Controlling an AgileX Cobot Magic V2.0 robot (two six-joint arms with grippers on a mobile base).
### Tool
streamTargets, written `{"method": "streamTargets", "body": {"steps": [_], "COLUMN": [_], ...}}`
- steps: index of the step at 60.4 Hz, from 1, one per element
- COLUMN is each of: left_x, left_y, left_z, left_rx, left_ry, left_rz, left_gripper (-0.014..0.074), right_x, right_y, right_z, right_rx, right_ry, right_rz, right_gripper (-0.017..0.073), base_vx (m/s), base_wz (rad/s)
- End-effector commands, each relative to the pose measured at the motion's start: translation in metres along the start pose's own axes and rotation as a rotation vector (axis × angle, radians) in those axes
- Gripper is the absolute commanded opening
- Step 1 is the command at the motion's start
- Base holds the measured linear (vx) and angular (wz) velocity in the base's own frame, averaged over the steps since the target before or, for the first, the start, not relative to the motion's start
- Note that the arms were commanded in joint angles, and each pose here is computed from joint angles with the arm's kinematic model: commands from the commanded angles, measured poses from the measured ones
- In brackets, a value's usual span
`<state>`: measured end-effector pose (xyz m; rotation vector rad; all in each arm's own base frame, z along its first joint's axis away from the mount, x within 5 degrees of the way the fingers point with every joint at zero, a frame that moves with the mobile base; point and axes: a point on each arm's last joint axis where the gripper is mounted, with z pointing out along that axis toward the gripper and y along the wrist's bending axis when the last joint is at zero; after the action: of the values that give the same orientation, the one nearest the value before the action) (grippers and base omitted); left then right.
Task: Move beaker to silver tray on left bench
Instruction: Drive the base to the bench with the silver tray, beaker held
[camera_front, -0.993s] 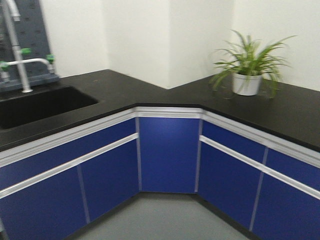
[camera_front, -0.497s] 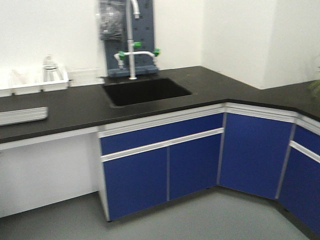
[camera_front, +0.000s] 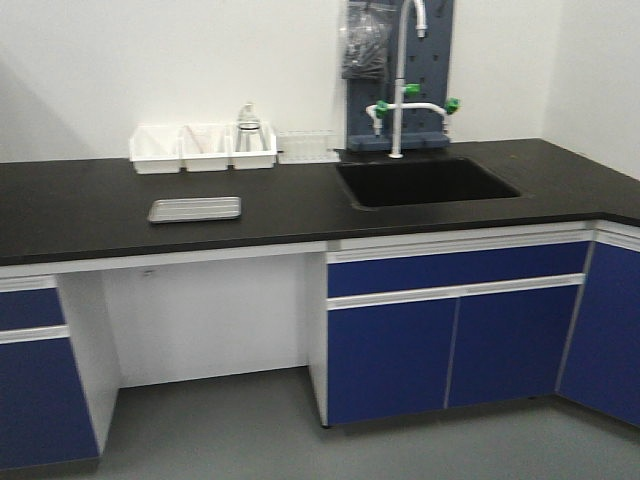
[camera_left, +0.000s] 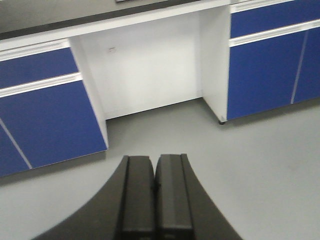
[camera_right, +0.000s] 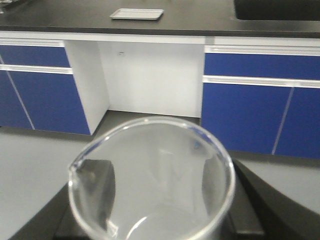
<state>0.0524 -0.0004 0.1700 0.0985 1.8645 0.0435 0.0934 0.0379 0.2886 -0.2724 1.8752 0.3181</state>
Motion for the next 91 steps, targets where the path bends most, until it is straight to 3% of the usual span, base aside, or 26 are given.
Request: {"method": "streamTargets", "body": {"steps": [1,45,91], "left_x": [-0.0009,-0.0009,-0.0009], "left_y": [-0.0008,-0.0008,-0.0008], "left_z": [0.0016,0.0016,0.0016], "left_rx": [0.007,0.007,0.007], "left_ry": [-0.063,-0.063,-0.063], "left_rz": [-0.002,-0.002,-0.002], "left_gripper": [0.0001,0.0001,0.0001], "right_x": [-0.0174,-0.0174,-0.0172], "right_y": [0.0022,0.0022,0.0021], "right_z": [-0.0039,-0.0039,-0.0038], "right_rx": [-0.017,-0.017,-0.017], "right_ry": [-0.109,-0.109,-0.107], "right_rz": [-0.012,-0.012,-0.012], "right_gripper": [-0.0011,-0.0011,-0.0011], "base_vx": [0.03,0.18,0.43], "base_wz": [0.36,0.36,-0.09]}}
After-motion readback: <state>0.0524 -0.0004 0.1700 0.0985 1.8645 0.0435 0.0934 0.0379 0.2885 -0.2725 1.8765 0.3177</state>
